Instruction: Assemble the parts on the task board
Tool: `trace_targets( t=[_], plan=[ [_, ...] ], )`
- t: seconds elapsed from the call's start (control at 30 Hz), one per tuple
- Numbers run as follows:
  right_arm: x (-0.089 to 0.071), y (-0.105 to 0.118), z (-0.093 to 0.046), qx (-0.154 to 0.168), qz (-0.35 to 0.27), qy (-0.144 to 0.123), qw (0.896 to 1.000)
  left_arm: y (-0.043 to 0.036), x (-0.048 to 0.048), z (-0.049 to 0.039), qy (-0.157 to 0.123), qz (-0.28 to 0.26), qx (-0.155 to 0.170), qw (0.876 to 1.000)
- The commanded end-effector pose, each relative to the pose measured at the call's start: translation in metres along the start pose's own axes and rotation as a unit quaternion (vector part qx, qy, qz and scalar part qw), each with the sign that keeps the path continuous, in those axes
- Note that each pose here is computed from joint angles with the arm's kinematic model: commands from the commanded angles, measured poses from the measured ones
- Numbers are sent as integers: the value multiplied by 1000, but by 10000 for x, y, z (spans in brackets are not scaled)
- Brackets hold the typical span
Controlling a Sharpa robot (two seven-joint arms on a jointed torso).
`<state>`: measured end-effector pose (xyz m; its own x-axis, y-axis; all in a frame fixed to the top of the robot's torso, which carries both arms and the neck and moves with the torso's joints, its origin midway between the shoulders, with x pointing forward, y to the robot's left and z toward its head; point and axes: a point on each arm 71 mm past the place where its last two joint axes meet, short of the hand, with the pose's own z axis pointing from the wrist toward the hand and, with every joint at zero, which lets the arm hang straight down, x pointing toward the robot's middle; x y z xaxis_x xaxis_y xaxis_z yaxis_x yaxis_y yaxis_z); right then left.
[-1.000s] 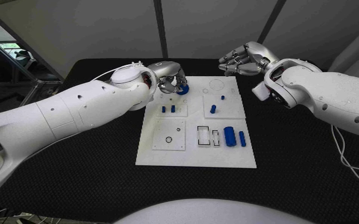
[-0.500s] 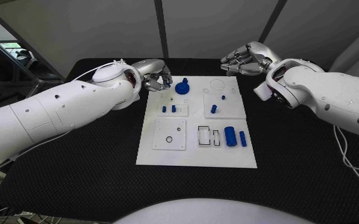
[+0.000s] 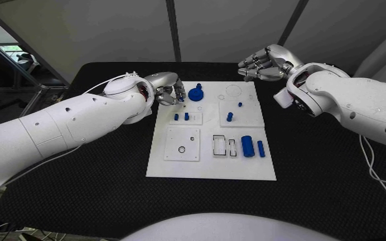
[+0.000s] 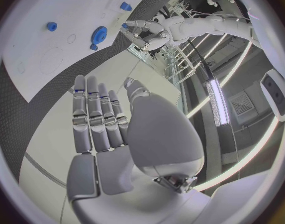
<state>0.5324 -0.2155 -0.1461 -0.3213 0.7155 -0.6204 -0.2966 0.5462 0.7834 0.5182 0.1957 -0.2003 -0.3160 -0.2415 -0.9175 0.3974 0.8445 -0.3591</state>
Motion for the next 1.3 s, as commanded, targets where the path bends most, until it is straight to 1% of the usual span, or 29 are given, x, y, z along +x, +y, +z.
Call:
trace_targets(
  t=[0.03,0.23,0.73,1.3],
  plan=[
    [4,15,6,-3,-1,2,1000,-6,27,21,8,-6,-4,1000],
    [5,15,5,-3,-1,2,1000,-19,50,41,10,-7,-5,1000],
    [9,17,6,-4,-1,3,1000,-10,99,65,33,-6,-12,999],
    [14,20,7,-4,-1,3,1000,-8,127,91,41,-5,-14,999]
  ],
)
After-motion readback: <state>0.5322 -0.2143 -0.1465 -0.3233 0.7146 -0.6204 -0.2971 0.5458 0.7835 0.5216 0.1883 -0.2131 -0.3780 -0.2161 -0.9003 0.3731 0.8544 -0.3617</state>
